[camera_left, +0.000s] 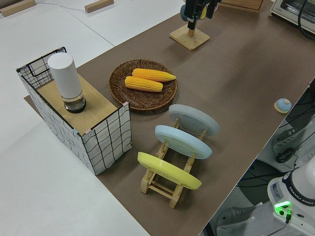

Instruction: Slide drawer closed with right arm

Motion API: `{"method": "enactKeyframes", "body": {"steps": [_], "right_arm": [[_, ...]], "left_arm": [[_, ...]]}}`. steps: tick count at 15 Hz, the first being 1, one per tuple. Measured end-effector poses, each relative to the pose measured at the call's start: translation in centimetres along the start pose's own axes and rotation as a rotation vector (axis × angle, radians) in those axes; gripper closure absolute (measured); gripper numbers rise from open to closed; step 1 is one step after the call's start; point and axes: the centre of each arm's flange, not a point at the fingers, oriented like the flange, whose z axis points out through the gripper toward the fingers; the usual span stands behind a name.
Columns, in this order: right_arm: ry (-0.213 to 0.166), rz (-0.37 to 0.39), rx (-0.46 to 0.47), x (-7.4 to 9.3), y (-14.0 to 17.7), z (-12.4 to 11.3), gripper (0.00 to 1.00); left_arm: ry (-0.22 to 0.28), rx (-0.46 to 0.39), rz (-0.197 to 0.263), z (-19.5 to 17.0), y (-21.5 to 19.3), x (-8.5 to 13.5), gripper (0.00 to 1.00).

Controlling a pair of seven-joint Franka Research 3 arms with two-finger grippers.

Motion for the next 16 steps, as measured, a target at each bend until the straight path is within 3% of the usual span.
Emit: {"method": "enactKeyframes", "body": {"steps": [4, 5, 7, 13, 14, 16], "right_arm": [[-0.002, -0.010, 0.012, 0.0, -0.1, 0.1, 0.99], [-0.002, -0.019, 0.014, 0.0, -0.6, 0.1, 0.94], [-0.002, -0.023, 0.015, 0.0, -0.8, 0.1, 0.67], [0.000, -0.023, 0.015, 0.0, -0.8, 0.0, 0.10], [0.001, -0.023, 0.015, 0.0, -0.8, -0.1, 0.02], [0.003, -0.021, 0.015, 0.0, -0.7, -0.2, 0.02]], "left_arm": [[0.000, 0.000, 0.000, 0.0, 0.0, 0.0, 0.00], [0.000, 0.000, 0.000, 0.0, 0.0, 0.0, 0.00], [0.000, 0.000, 0.000, 0.0, 0.0, 0.0, 0.00], [0.000, 0.000, 0.000, 0.0, 0.0, 0.0, 0.00], [0.000, 0.000, 0.000, 0.0, 0.0, 0.0, 0.00], [0.000, 0.000, 0.000, 0.0, 0.0, 0.0, 0.00]]}}
